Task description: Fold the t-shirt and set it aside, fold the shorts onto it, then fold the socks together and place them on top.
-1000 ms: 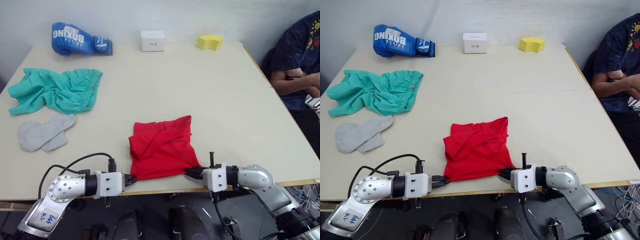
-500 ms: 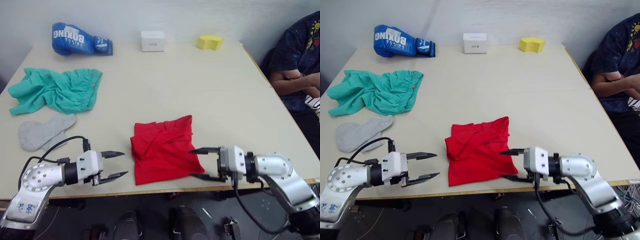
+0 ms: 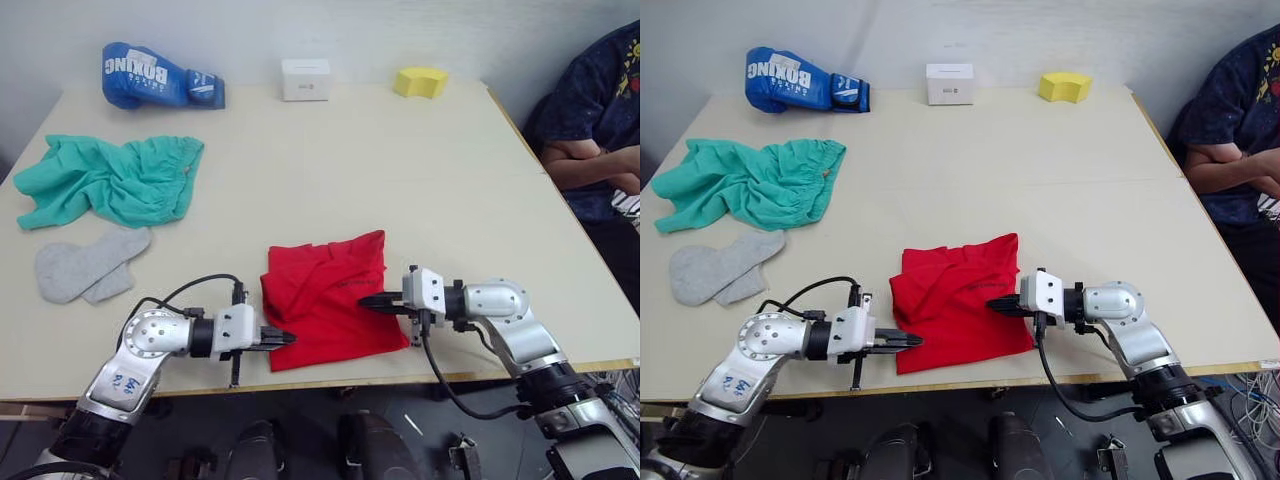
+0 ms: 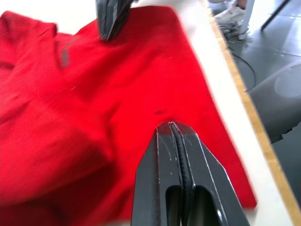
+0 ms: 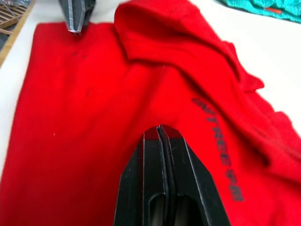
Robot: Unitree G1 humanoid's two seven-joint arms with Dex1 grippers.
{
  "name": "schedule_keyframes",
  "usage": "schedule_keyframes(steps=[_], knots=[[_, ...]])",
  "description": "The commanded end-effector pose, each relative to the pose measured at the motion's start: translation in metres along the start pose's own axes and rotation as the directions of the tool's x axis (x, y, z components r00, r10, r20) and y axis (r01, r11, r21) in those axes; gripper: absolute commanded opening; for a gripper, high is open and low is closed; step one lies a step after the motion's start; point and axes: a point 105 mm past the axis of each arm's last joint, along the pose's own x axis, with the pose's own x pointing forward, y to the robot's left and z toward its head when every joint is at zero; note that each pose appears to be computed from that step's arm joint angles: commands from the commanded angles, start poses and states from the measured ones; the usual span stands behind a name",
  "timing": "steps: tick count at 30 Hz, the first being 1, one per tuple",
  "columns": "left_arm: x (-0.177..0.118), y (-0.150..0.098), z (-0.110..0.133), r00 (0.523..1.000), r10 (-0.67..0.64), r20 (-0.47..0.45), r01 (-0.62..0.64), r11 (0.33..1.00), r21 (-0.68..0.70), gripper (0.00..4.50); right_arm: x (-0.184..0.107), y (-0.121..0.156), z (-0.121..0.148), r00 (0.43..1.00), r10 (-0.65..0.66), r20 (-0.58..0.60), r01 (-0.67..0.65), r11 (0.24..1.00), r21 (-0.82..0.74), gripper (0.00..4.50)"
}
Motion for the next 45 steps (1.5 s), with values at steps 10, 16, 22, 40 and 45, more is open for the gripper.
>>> schedule_keyframes(steps=[10,16,22,40,45], knots=[[0.003,0.051,-0.006,0.967,0.256,-0.010,-0.256,0.964,-0.073,0.02,0.000,0.004,-0.004,1.000,-0.010,0.000,0.010,1.000,-0.026,0.02],[-0.002,0.099,-0.005,0.877,0.478,0.045,-0.460,0.864,-0.206,0.02,0.001,0.005,-0.005,1.000,0.013,-0.008,-0.013,0.999,-0.032,0.02],[-0.021,0.136,-0.023,0.717,0.695,-0.049,-0.669,0.667,-0.327,0.02,-0.002,0.000,0.000,0.999,-0.046,0.028,0.046,0.999,0.006,0.02],[0.007,0.072,-0.033,0.840,0.521,-0.151,-0.540,0.778,-0.319,0.02,0.055,-0.010,0.002,0.969,-0.239,0.056,0.235,0.969,0.079,0.02],[-0.002,0.067,-0.051,0.806,0.532,-0.257,-0.591,0.721,-0.360,0.02,0.024,-0.045,-0.023,0.901,-0.433,-0.028,0.433,0.892,0.125,0.02]])
